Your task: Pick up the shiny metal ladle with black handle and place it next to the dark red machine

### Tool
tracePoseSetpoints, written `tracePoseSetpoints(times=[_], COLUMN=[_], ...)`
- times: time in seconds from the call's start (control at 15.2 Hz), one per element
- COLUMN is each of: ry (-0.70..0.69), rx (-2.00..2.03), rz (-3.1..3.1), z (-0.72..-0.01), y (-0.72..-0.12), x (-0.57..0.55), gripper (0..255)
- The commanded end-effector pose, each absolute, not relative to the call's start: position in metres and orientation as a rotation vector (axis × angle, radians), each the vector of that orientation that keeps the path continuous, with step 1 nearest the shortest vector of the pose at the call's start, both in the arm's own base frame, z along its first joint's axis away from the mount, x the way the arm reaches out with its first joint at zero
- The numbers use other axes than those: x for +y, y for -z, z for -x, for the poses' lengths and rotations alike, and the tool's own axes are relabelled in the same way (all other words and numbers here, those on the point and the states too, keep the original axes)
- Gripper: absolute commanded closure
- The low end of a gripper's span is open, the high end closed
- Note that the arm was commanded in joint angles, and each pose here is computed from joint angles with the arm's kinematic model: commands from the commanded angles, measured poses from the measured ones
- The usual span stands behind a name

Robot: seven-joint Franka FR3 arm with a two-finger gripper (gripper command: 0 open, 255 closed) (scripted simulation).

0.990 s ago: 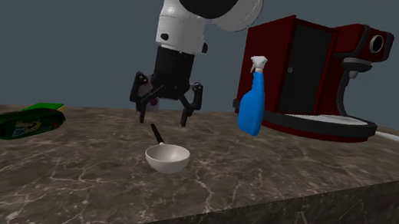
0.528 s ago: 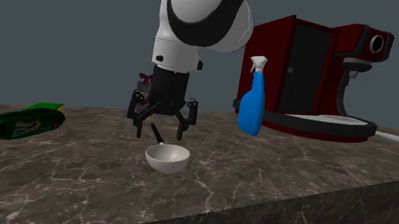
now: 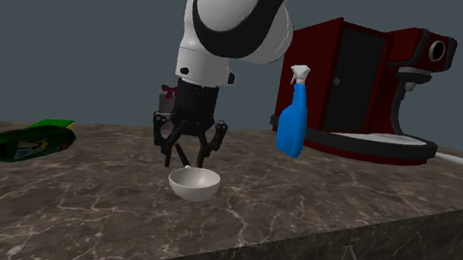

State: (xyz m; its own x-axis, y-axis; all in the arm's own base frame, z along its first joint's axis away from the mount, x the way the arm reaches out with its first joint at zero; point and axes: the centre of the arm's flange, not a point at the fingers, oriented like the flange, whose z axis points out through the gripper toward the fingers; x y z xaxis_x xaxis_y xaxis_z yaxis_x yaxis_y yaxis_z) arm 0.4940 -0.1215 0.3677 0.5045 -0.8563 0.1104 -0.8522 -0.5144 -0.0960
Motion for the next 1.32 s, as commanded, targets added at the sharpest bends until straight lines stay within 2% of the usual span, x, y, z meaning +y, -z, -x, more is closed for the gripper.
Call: tracePoseSetpoints(times=[0.0, 0.53, 1.25], ry=[0.224, 0.224, 0.224], rx=[1.533, 1.533, 1.533], rz=[2.699, 2.699, 2.699], z=[-0.494, -0.494, -0.494], y=[-0.368, -0.368, -0.426], x=[-0.121, -0.121, -0.121], gripper=[255, 255, 255])
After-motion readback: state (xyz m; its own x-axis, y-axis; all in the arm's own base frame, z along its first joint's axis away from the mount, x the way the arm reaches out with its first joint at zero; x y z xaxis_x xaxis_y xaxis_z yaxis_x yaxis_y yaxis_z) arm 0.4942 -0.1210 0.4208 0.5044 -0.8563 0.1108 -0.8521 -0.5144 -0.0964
